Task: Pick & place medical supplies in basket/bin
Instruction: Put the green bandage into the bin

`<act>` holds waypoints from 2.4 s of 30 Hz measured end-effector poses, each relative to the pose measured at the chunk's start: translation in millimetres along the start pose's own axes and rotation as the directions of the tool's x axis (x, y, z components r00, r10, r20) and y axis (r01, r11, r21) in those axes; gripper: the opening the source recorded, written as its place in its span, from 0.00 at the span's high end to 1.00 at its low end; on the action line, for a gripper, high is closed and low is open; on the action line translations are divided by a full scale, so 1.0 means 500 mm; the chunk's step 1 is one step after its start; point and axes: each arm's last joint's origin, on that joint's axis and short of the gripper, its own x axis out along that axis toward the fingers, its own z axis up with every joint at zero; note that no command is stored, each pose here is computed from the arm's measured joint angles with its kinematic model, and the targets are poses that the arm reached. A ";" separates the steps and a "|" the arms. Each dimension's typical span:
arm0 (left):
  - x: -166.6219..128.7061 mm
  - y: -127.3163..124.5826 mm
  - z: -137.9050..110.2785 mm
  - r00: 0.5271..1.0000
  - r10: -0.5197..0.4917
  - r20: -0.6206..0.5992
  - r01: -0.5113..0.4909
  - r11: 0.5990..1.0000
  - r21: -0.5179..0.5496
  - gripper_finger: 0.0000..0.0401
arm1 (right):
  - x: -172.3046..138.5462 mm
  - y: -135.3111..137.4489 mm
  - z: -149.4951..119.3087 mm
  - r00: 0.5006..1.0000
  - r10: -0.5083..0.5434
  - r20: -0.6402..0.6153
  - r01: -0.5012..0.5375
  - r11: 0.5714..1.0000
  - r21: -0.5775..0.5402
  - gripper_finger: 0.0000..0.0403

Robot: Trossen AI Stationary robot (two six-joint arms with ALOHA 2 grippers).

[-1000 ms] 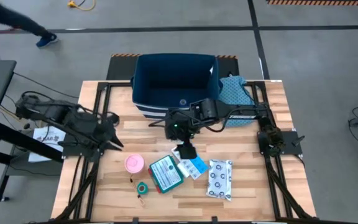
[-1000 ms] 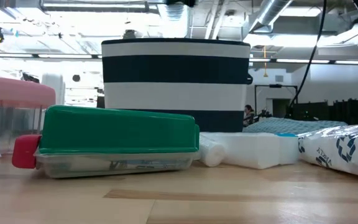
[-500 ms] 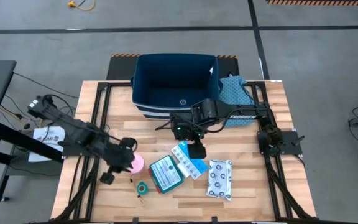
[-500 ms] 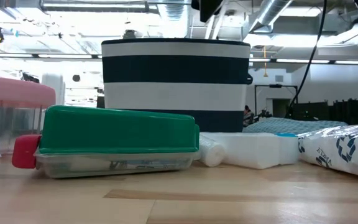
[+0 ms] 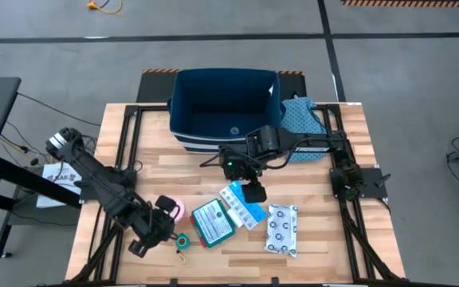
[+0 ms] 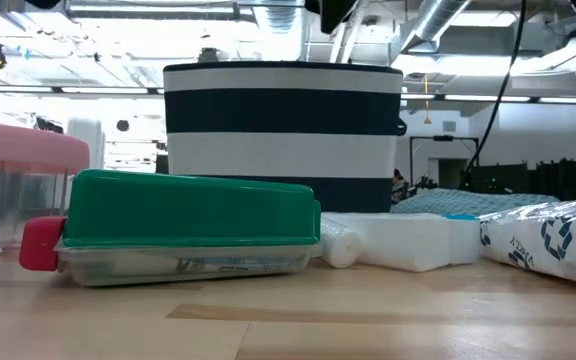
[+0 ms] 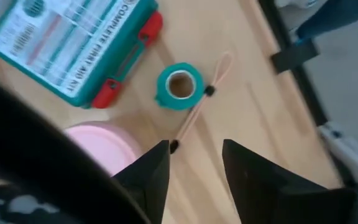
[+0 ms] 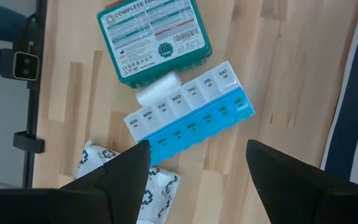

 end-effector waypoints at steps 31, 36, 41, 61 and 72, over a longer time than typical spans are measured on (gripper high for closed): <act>0.147 -0.073 0.041 0.990 0.137 0.018 -0.134 0.918 0.373 0.64 | -0.225 -0.023 -0.118 0.957 -0.122 0.263 0.102 0.991 0.087 0.35; 0.147 -0.074 0.040 0.994 0.112 0.005 -0.106 0.924 0.368 0.64 | -0.225 -0.022 -0.117 0.957 -0.121 0.262 0.101 0.991 0.085 0.35; 0.150 -0.073 0.040 0.993 0.116 -0.002 -0.107 0.925 0.364 0.64 | -0.218 -0.024 -0.113 0.960 -0.119 0.254 0.100 0.991 0.086 0.35; 0.210 -0.073 0.034 0.984 0.147 -0.105 -0.117 0.961 0.249 0.64 | -0.219 -0.022 -0.113 0.960 -0.117 0.255 0.099 0.992 0.082 0.35; 0.252 -0.071 0.041 0.984 0.127 -0.122 -0.092 0.961 0.260 0.64 | -0.218 -0.015 -0.112 0.961 -0.109 0.255 0.094 0.993 0.070 0.35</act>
